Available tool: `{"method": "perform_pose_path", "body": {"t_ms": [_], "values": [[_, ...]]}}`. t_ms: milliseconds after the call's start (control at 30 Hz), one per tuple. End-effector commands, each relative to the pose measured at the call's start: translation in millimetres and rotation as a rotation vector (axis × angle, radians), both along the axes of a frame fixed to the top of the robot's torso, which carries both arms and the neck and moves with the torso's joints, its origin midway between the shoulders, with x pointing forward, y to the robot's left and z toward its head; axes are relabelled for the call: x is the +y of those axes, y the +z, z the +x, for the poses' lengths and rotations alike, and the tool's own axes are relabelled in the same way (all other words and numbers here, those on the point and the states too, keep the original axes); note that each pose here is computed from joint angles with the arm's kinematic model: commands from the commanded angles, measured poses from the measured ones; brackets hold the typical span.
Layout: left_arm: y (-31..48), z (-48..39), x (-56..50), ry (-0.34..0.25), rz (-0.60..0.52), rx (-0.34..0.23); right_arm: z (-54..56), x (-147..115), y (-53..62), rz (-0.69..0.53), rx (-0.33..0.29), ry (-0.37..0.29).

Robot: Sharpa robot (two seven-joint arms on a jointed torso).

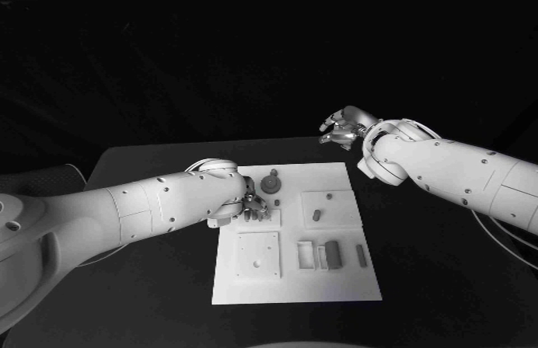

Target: Assemble the parts on the task board

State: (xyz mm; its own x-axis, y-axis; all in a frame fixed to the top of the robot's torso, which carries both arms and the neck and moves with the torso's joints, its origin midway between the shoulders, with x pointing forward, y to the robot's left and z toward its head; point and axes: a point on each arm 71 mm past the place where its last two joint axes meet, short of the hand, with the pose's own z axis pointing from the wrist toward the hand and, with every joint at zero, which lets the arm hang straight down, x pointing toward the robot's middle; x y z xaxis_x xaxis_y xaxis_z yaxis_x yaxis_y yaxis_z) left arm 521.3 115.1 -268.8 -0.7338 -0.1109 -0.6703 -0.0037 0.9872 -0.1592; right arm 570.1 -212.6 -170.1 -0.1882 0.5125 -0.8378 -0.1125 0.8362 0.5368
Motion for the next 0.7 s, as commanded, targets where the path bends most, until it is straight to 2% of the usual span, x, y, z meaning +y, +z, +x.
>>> {"method": "perform_pose_path", "body": {"t_ms": [33, 700], "values": [[0.4, -0.1, -1.1, 0.007, -0.015, -0.003, -0.4, 0.9, -0.1, -0.010, 0.002, 0.012], [-1.5, -1.1, -0.9, 0.031, -0.059, 0.045, -0.5, 0.5, -0.7, -0.013, 0.010, 0.015]]}}
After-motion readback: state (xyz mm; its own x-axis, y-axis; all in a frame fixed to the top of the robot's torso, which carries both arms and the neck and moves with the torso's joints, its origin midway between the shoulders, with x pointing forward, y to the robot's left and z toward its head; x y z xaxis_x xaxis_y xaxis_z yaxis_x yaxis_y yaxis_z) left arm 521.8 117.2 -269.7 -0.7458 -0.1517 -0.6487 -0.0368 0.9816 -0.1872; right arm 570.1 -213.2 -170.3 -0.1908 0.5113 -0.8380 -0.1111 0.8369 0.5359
